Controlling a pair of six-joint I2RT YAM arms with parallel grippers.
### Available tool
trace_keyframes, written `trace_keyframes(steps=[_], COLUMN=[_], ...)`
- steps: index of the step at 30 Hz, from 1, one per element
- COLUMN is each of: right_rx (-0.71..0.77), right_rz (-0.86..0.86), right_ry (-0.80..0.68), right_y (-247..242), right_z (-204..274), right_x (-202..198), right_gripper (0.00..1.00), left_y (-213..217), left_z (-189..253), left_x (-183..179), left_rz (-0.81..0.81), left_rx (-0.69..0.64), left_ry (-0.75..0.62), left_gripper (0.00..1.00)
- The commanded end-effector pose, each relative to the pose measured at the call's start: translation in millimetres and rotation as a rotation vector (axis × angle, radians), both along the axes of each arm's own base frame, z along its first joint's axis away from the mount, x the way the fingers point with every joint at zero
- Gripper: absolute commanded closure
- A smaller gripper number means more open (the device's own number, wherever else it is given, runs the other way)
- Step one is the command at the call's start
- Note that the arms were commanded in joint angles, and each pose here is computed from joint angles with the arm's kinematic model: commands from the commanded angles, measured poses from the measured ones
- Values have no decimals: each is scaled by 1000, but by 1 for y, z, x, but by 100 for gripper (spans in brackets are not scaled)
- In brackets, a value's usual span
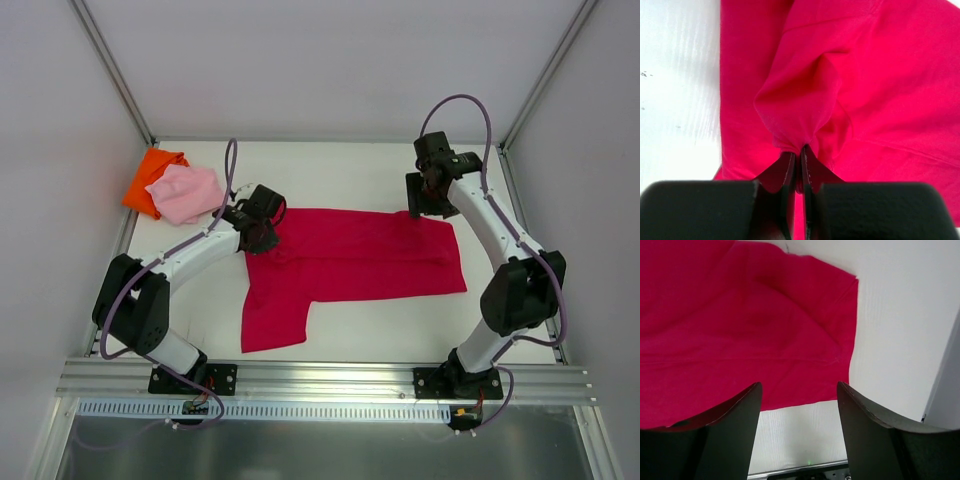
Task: Fold and stack the t-shirts
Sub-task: Fold the flattened tshirt in 1/3 of the way
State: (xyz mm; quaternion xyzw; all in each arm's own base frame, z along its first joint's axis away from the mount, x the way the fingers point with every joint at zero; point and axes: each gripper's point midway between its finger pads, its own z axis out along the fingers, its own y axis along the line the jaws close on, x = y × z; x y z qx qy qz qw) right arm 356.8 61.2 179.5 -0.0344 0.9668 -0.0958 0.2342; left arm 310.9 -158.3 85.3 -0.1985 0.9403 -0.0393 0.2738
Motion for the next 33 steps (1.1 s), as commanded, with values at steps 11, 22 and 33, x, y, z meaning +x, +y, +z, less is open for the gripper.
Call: trace_keyframes(steps=[11, 22, 33], right_rx=[90, 71, 58], right_rz=[48, 50, 59], right_ry=[7, -2, -18], right_y=[11, 3, -5], right_z=[6, 17, 33], right_x=[-35, -45, -61], right_gripper=[36, 36, 36], left_y=[-13, -17, -5], left_z=[52, 62, 20], left_x=[38, 75, 99], left_rz=[11, -14, 30], left_rx=[-47, 13, 39], left_ry=[-131, -159, -64], left_gripper=[36, 33, 38])
